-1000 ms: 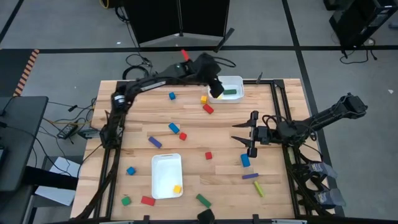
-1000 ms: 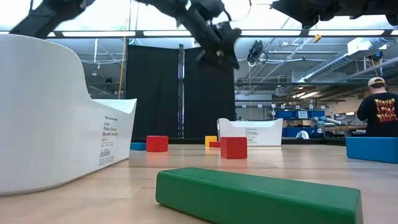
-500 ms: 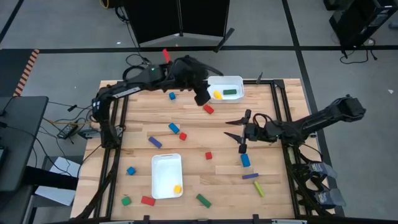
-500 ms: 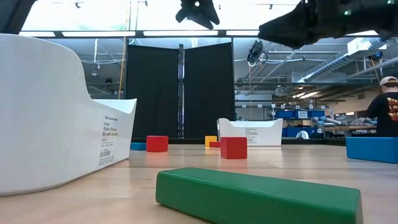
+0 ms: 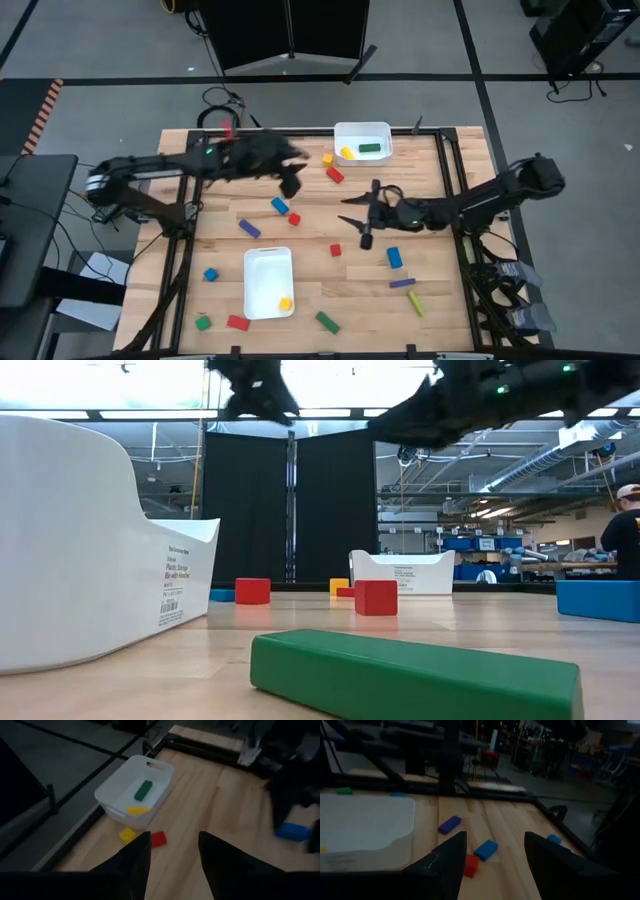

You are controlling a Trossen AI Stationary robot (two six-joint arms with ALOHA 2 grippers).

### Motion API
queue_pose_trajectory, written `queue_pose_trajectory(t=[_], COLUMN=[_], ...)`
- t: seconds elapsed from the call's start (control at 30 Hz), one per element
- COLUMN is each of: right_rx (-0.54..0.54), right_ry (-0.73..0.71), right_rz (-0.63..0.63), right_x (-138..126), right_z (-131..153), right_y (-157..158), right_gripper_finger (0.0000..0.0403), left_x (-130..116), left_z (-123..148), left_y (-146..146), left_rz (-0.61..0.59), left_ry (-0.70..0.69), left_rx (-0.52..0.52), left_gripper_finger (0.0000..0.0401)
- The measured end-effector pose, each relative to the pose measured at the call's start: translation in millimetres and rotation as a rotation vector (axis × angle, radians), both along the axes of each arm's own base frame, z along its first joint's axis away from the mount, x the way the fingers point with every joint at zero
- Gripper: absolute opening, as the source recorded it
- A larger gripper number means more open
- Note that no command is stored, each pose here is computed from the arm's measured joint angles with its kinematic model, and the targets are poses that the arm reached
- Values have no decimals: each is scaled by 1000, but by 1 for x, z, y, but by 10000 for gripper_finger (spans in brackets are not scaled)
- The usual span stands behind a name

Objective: Sort blocks by size
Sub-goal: Put the red small block into the bottom white bin

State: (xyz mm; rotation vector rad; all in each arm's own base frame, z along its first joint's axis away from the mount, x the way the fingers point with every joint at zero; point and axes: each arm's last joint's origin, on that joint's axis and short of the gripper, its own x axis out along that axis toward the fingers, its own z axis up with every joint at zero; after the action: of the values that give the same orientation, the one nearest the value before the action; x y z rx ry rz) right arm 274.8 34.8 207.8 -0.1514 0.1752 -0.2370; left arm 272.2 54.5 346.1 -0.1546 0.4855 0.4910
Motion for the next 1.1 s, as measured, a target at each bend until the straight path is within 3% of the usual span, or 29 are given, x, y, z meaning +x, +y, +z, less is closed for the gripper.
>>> queue_pose_trajectory(t=[0.23,0.47,0.8,1.1], right_rx=[76,125,224,241], right_ry=[54,237,378,441], right_rz=[20,-30,-59,-127], right_x=[59,113,154,166], right_z=[-13,-43,-76,-91], right_y=[4,4,-8,-14], right_gripper_finger=[216,234,274,275], left_x=[-65,-101,-111,-110], left_z=[-46,-69,-73,-73], left_y=[-11,-17,-19,-21], left_rz=[77,102,103,87], left_ry=[-145,-265,-294,-291], left_rx=[-80,-109,-117,-123], left_gripper_finger=[172,172,172,172])
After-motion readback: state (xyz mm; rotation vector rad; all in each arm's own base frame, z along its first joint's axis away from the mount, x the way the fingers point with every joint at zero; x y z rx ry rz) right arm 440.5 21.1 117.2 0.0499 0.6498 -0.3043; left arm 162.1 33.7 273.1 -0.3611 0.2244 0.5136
